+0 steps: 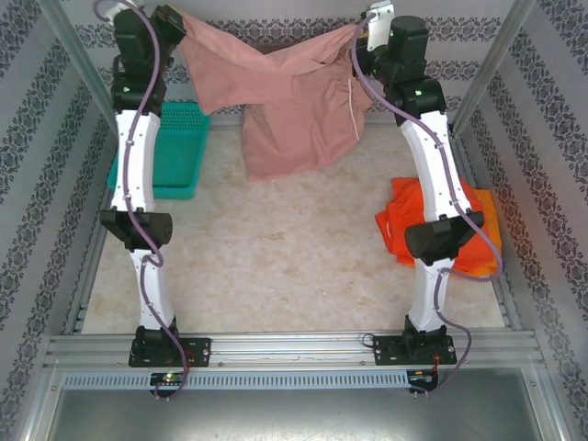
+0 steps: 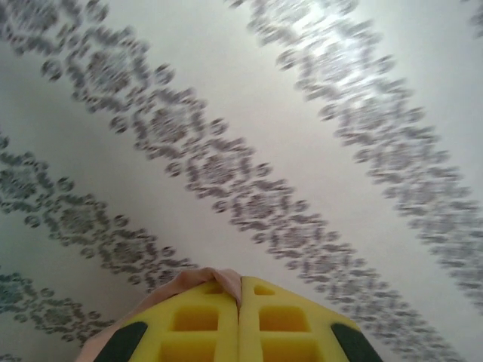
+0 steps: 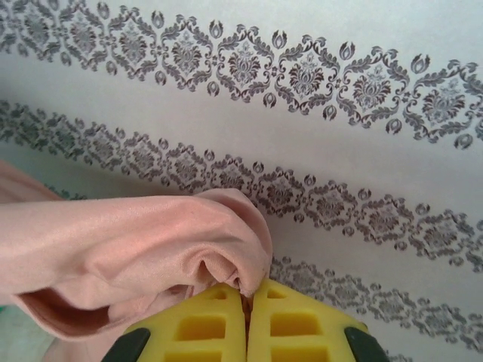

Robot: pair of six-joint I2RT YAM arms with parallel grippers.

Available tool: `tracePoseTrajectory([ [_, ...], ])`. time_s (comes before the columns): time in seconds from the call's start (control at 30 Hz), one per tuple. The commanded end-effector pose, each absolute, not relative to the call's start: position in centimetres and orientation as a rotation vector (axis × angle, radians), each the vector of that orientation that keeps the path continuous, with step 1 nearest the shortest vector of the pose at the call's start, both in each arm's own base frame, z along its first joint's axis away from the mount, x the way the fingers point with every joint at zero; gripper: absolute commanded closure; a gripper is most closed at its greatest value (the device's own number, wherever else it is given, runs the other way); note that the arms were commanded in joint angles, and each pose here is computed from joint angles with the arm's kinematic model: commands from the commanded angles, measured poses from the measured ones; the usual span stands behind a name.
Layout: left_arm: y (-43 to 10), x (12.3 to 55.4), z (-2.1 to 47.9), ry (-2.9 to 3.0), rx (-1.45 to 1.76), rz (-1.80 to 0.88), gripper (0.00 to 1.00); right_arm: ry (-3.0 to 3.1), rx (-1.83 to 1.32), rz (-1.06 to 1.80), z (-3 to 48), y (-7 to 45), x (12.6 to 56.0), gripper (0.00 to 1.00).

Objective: Fold and stack the shorts

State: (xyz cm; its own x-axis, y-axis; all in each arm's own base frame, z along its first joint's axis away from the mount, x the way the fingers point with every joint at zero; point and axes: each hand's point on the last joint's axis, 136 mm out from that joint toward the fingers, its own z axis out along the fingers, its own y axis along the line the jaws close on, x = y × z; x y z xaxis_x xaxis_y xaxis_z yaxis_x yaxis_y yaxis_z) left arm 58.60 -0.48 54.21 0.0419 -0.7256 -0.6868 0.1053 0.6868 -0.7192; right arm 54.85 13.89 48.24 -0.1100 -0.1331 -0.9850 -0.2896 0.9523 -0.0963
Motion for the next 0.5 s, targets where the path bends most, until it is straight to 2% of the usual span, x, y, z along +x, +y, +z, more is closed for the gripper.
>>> tracePoseTrajectory([
  [0.0,-0.9,52.0,61.7,1.286,-0.438,-0.706,1.0,1.543,-0.353,0.153,54.3,14.5,48.7,1.0],
  [0.47,-1.2,38.3,70.8,1.139,-0.327,-0.663,1.0,1.42,-0.478,0.287,57.9,18.1,31.5,1.0],
])
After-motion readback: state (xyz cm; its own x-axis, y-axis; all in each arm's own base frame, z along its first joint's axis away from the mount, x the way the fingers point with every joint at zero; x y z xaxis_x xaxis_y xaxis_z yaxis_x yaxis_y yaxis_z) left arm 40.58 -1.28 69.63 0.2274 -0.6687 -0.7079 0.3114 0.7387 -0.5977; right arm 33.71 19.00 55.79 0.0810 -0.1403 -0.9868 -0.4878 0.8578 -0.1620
